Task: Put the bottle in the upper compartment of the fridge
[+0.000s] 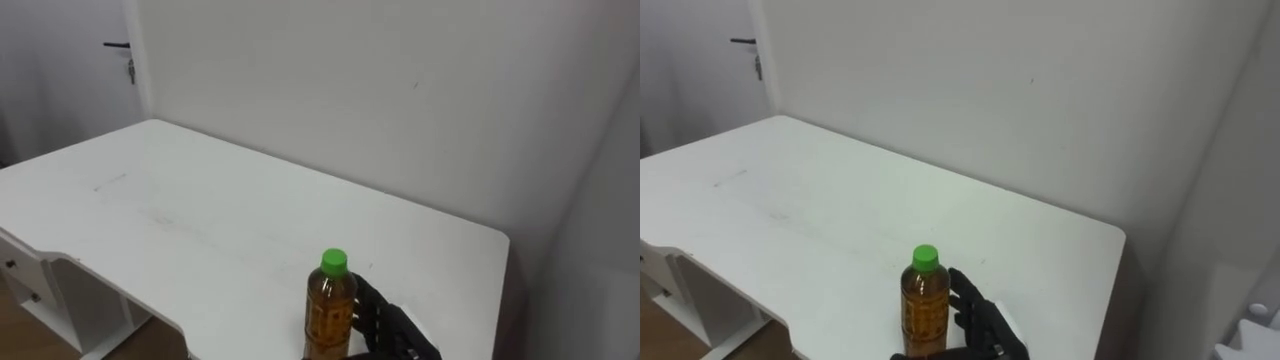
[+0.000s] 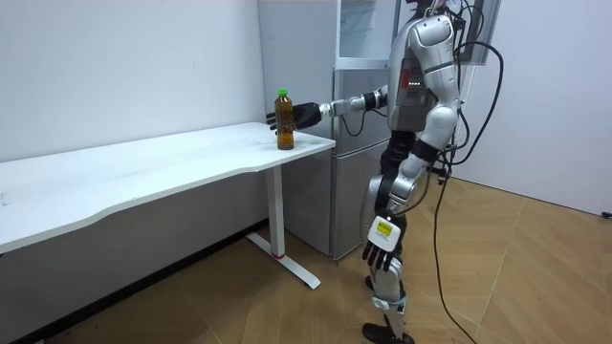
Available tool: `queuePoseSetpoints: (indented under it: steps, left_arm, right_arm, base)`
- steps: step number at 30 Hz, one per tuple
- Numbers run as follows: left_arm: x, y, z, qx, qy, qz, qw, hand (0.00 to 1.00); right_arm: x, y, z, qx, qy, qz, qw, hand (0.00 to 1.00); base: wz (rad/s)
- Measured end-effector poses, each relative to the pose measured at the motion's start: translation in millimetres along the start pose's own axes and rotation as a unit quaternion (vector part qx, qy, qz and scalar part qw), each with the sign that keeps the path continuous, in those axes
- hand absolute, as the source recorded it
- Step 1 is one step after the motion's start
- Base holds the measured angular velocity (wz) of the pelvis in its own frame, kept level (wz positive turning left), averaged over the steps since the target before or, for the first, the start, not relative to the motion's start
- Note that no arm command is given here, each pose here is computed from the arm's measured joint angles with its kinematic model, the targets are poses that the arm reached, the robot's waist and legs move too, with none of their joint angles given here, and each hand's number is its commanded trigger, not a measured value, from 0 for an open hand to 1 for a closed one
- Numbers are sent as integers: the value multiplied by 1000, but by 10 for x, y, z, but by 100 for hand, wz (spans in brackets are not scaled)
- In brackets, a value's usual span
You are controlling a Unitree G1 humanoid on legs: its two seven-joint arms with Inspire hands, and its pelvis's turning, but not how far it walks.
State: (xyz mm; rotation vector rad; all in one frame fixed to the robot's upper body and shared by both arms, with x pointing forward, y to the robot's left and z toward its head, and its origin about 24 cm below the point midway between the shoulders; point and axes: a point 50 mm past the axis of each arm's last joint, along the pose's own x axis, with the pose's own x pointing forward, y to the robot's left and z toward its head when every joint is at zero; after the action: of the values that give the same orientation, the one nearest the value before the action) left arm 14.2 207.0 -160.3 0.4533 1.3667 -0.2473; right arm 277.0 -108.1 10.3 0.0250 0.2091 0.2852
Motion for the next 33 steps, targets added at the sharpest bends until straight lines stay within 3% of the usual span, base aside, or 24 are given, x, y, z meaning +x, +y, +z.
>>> queuePoseSetpoints:
  steps: [9, 30, 31, 32, 33]
  left_arm:
    - [-35, -148, -155, -10, 25, -25, 999, 0]
    - [-50, -205, -194, -17, 27, -49, 998, 0]
    - [-51, -209, -196, -17, 28, -50, 998, 0]
    - [-51, -211, -197, -18, 28, -50, 998, 0]
    - [-51, -214, -196, -18, 28, -51, 998, 0]
  right_arm:
    - [0, -18, -43, -1, 9, -3, 1000, 0]
    - [80, -10, 92, -6, -13, -1, 1000, 0]
    - [80, -11, 92, -6, -13, -1, 1000, 8]
    - [80, -11, 92, -6, -13, -1, 1000, 76]
    - [80, -15, 91, -6, -13, -2, 1000, 76]
  base:
    - [2]
    - [3]
    - [0]
    - [0]
    - [0]
